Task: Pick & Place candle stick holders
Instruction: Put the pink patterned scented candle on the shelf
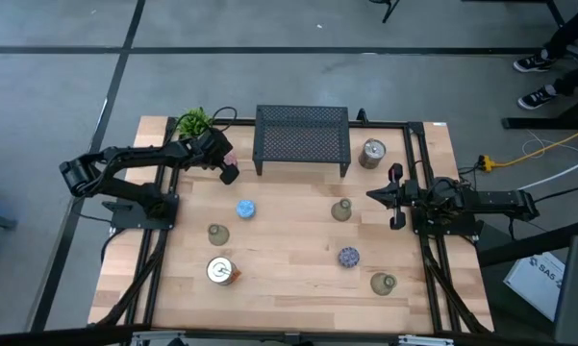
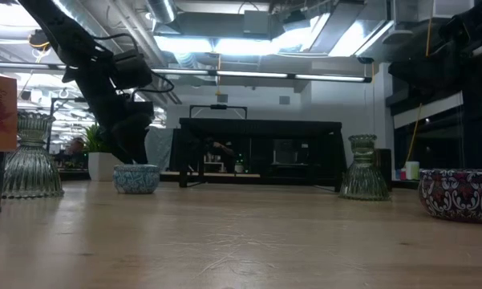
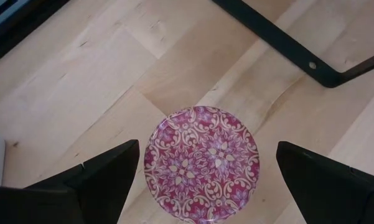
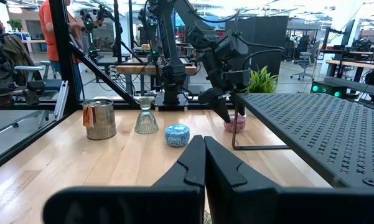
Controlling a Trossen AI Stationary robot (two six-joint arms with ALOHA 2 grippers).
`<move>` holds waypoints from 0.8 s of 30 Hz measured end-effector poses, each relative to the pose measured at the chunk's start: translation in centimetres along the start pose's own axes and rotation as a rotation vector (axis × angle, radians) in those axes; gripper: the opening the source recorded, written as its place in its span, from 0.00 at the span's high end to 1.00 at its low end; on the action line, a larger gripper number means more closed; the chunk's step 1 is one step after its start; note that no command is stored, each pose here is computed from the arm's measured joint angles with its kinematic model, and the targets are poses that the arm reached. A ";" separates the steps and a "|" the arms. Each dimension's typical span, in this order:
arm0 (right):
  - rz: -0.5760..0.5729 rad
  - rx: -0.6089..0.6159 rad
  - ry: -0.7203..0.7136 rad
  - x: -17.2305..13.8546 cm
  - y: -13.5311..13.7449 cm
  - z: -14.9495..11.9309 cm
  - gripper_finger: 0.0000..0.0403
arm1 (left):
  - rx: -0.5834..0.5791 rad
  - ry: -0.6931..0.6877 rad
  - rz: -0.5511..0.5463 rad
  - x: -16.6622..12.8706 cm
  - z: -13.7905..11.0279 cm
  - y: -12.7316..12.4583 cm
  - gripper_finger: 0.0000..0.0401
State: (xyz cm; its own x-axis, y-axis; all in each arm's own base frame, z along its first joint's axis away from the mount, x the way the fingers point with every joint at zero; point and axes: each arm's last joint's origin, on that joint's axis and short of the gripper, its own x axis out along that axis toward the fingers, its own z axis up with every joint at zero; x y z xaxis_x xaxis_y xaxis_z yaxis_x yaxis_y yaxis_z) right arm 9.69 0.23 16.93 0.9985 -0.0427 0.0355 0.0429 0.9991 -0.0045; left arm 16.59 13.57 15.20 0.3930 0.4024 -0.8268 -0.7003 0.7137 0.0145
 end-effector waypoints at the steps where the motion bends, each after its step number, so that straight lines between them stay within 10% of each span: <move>1: 0.000 0.000 0.000 0.0 0.0 0.0 1.00 | 0.007 0.000 0.000 0.0 0.0 0.0 0.06; 24: 0.000 0.000 0.000 0.0 0.0 0.0 1.00 | 0.019 0.014 0.015 1.6 0.0 -0.1 0.06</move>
State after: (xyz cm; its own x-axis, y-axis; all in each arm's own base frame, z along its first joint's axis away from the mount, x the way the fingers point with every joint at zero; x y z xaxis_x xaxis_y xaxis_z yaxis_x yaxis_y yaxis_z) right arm 9.69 0.23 16.92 0.9985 -0.0422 0.0356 0.0424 0.9991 -0.0044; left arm 17.30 14.17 13.87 0.3740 0.4054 -0.8341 -0.6945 0.7185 0.0378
